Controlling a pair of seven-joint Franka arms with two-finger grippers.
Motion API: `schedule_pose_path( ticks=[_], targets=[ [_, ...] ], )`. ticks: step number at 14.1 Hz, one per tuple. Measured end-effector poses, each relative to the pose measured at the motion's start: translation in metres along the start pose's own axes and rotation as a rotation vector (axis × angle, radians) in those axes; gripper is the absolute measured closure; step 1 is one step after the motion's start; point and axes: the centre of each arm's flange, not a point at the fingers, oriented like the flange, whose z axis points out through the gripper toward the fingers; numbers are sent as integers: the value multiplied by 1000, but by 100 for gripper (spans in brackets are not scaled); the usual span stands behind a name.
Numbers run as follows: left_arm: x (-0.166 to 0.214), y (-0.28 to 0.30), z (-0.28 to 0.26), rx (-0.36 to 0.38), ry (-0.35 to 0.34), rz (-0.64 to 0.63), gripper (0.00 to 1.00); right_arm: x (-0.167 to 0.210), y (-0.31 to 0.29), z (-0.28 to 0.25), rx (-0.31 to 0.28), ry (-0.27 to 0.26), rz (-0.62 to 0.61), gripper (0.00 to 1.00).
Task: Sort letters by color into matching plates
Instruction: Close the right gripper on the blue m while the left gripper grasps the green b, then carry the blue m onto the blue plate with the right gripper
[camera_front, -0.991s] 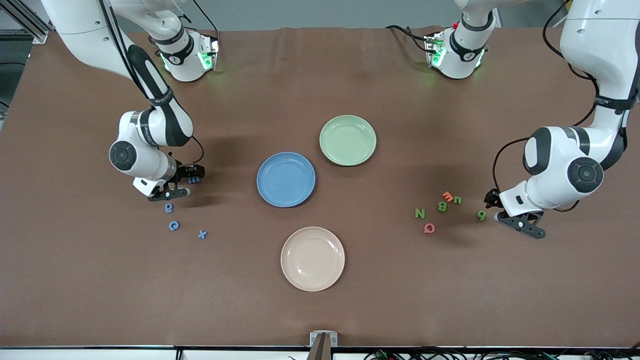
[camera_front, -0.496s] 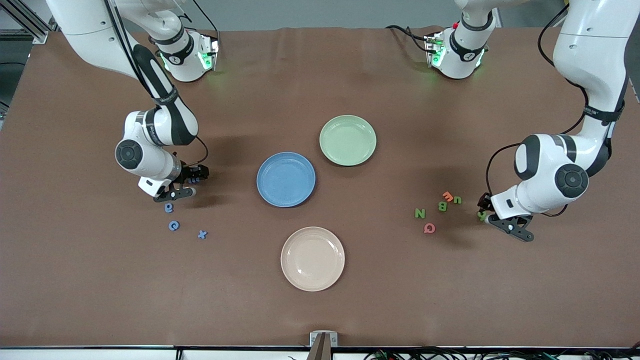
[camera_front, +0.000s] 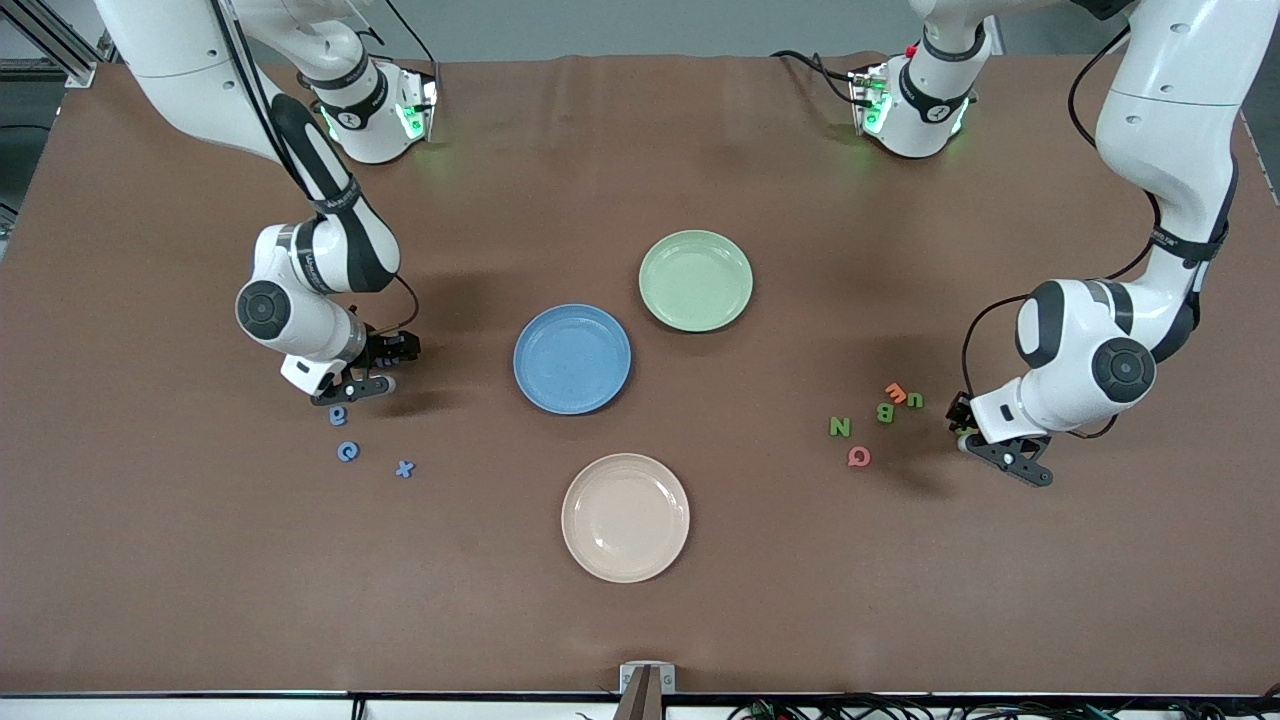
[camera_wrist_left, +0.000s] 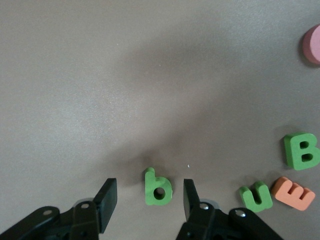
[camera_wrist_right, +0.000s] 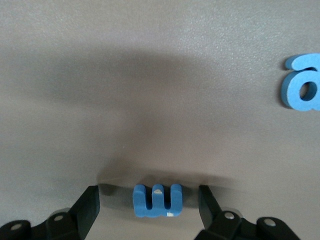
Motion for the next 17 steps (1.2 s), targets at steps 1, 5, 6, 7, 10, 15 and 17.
schedule_pose_path(
  ticks=[1,5,6,7,10,15,17],
  targets=[
    [0,0,0,0,-1,0,40,0,0,0,0,0,-3,12],
    [-1,0,8,-4,-2,-1,44,0,2,0,-1,0,-24,21],
    [-1,0,10,-5,-3,-1,45,0,3,-1,-1,1,-33,26],
    [-1,0,12,-7,-5,-2,45,1,3,-2,-1,4,-43,35],
    [-2,0,15,-9,-7,-3,47,1,1,-3,1,5,-55,40],
    [-3,-1,16,-10,-9,-5,49,2,-2,-8,6,6,-61,59],
    [-3,-1,17,-10,-10,-5,50,2,-2,-8,6,6,-61,59]
  ],
)
